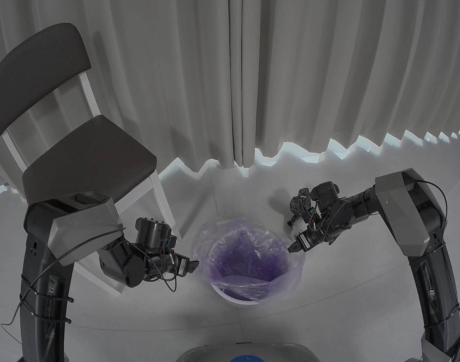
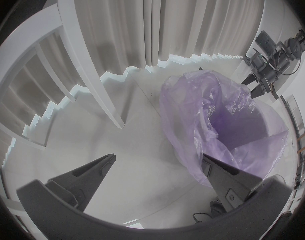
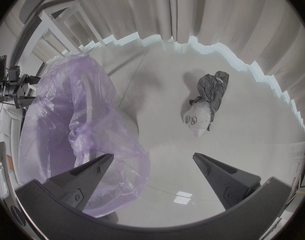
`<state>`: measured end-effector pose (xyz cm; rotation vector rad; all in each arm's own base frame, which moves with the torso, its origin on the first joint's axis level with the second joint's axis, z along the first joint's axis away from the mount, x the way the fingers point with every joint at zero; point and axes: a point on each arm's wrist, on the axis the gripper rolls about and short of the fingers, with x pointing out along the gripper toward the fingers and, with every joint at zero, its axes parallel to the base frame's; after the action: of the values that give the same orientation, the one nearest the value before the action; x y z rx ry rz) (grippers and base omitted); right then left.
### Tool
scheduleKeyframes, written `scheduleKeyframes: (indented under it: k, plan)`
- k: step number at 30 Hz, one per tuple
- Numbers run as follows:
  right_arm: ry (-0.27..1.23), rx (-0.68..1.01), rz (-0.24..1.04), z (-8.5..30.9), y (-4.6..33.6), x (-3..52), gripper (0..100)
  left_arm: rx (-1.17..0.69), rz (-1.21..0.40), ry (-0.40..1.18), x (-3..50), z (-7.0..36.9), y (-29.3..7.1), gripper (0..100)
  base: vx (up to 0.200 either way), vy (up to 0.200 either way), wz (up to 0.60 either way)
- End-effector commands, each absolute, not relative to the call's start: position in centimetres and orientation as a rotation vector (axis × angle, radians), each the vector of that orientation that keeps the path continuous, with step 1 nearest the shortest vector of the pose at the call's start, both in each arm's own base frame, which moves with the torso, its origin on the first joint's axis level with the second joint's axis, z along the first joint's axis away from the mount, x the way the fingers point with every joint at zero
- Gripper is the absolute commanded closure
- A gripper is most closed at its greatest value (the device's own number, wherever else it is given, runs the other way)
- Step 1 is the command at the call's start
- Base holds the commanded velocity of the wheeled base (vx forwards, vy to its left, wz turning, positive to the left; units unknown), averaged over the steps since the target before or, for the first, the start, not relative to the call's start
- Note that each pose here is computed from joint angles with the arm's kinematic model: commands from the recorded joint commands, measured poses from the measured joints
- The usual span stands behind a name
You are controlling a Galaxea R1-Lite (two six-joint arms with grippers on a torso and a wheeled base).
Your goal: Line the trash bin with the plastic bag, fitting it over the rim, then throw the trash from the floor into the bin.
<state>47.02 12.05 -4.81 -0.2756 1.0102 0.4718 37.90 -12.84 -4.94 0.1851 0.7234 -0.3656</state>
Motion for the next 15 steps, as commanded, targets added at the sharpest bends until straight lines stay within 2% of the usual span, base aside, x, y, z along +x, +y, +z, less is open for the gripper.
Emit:
scheduleKeyframes:
  k: [1,9,15]
  plan:
    - [0.972,-0.257,0.461,-3.0,11.0,46.3,0,0.173,-0.366,0.678,37.6,-3.3,-12.7,0,0.000,0.000,0.00]
    - [0.890,-0.237,0.434,-0.2,9.2,44.3,0,0.132,-0.361,0.633,37.5,-1.3,-13.0,0,0.000,0.000,0.00]
    - [0.856,-0.221,0.433,0.1,8.2,43.3,0,0.114,-0.359,0.609,37.2,0.1,-12.9,0,0.000,0.000,0.00]
